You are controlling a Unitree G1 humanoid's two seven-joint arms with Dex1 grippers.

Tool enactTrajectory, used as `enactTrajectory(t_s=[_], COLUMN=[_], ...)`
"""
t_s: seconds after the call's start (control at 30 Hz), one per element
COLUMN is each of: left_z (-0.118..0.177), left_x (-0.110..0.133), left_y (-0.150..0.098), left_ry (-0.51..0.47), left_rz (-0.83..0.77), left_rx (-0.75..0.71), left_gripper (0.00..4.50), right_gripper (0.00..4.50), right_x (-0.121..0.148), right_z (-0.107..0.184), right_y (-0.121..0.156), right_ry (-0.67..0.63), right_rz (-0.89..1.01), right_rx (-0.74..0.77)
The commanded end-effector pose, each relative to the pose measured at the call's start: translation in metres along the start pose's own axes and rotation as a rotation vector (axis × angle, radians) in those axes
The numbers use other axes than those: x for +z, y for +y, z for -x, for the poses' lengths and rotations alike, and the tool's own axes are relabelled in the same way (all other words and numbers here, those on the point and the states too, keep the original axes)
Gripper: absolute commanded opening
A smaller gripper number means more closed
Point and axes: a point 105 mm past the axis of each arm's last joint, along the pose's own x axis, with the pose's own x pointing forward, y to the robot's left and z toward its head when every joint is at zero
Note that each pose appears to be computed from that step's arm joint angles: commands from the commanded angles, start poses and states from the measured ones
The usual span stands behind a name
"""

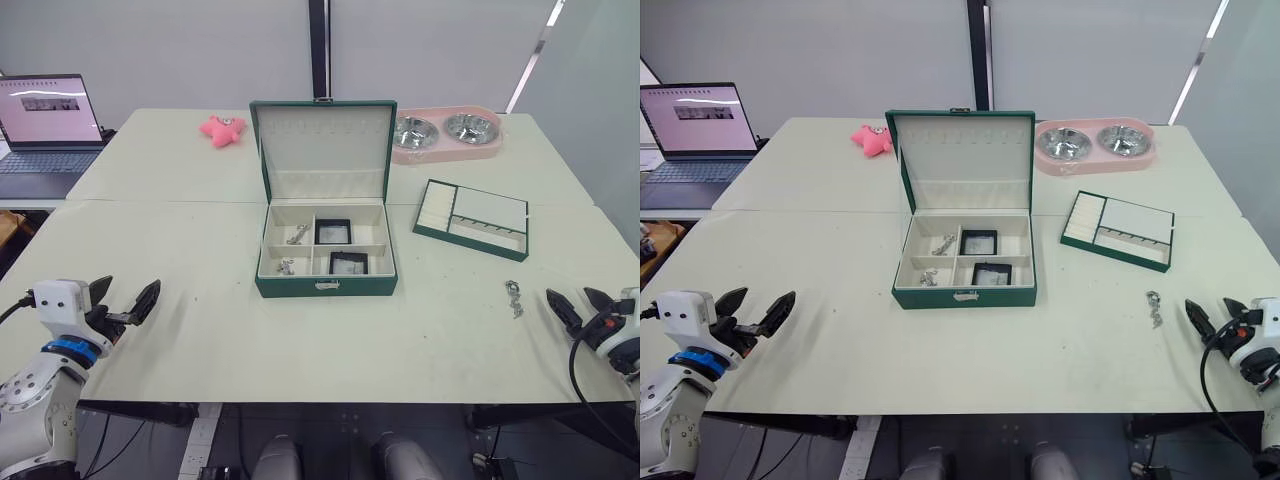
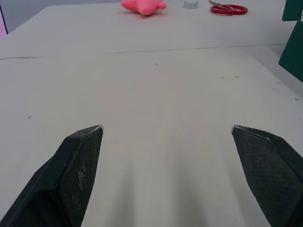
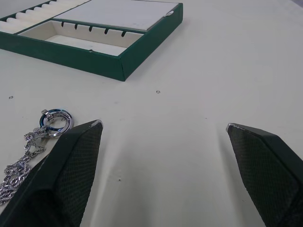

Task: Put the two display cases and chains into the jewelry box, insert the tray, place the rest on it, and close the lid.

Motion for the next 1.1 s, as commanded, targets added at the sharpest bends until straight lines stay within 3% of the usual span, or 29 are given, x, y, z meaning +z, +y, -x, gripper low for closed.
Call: enactTrajectory(t_s=[0.03, 0.27, 0.43, 0.67, 0.8, 1.1], left_z=[0.003, 0.000, 0.007, 0.018, 0.028, 0.046], left_x=[0.011, 0.025, 0.041, 0.046, 0.046, 0.041], left_y=[0.000, -0.031, -0.078, -0.145, -0.171, -0.192], left_ry=[-0.039, -0.085, -0.092, -0.084, -0.088, -0.102], left_rz=[-0.038, -0.049, -0.065, -0.091, -0.089, -0.069], left_rx=[-0.012, -0.169, -0.417, -0.744, -0.879, -1.020], left_gripper=[4.50, 4.50, 4.50, 4.50, 4.50, 4.50], right_gripper=[4.44, 4.44, 4.44, 4.44, 4.44, 4.44], right_x=[0.019, 0.034, 0.061, 0.078, 0.090, 0.087], right_z=[-0.002, -0.010, -0.024, -0.047, -0.060, -0.088], right_y=[-0.004, 0.008, 0.032, 0.070, 0.082, 0.093], right_ry=[-0.051, -0.065, -0.058, 0.014, 0.042, 0.150], right_rz=[0.041, 0.054, 0.114, 0.209, 0.261, 0.382], right_rx=[0.004, 0.089, 0.259, 0.505, 0.597, 0.712])
